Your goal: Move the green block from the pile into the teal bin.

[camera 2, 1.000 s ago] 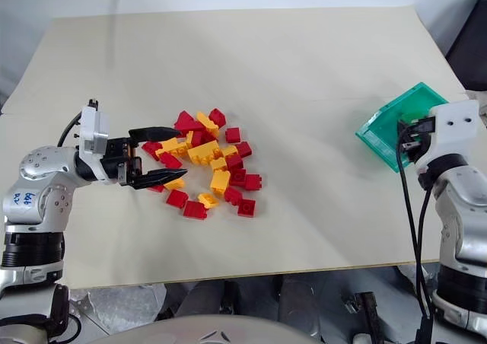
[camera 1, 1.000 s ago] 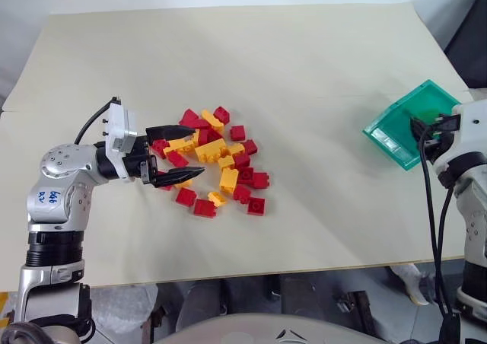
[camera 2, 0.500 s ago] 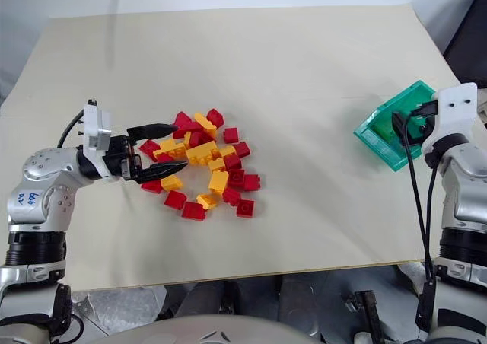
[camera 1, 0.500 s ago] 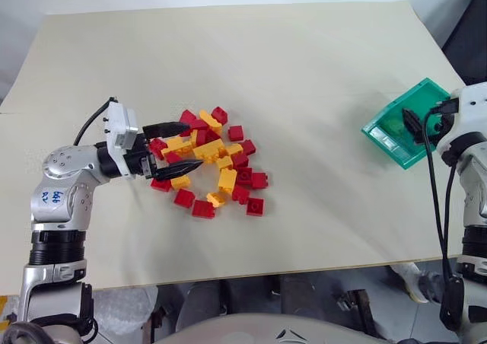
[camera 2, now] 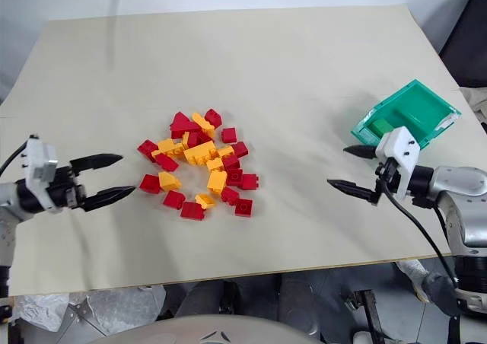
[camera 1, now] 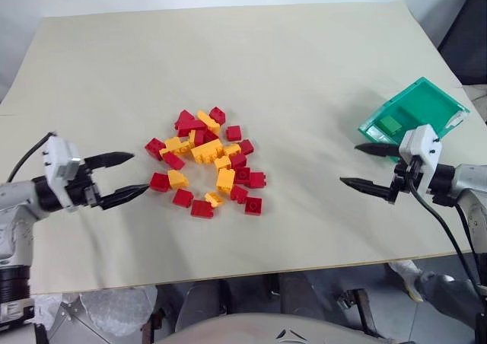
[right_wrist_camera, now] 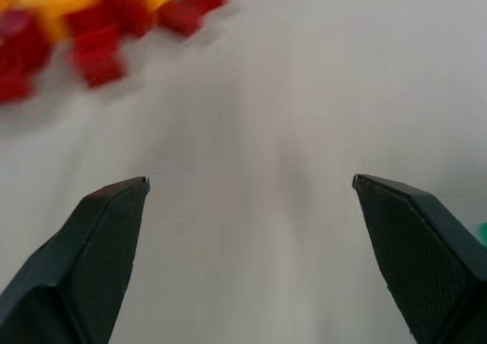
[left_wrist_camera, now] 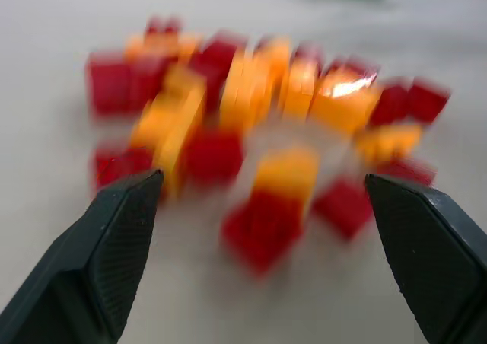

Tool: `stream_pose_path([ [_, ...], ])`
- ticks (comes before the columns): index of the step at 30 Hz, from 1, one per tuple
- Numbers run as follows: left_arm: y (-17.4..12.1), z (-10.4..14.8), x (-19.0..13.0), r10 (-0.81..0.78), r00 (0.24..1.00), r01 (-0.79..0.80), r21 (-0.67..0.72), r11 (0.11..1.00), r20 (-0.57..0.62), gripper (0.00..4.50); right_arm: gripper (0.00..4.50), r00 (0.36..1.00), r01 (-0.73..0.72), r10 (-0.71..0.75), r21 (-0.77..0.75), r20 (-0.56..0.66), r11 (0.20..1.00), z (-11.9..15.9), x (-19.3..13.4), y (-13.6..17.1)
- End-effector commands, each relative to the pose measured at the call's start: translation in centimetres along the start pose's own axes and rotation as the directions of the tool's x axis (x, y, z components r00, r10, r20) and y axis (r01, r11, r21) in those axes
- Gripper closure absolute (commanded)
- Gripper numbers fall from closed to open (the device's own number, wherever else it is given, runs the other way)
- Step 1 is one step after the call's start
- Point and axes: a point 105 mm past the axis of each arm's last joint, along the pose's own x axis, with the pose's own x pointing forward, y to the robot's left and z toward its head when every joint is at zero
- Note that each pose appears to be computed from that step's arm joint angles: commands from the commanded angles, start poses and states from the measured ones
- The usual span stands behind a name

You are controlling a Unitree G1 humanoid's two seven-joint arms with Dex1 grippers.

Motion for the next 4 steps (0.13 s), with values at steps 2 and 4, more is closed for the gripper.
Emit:
stream_pose_path([
  [2, 0.54, 1.11, -1.55, 0.031, 0.999, -0.032, 0.061, 0.998, 0.014, 0.0, 0.02, 0.999, 0.018, -0.014, -0.086, 0.051, 0.996, 1.08, 0.3, -1.22],
  [4, 0.56, 1.47, -1.68, 0.032, 0.999, -0.034, 0.068, 0.997, 0.029, 0.0, 0.02, 0.997, 0.028, -0.022, -0.08, 0.075, 0.996, 1.35, 0.61, -1.38],
])
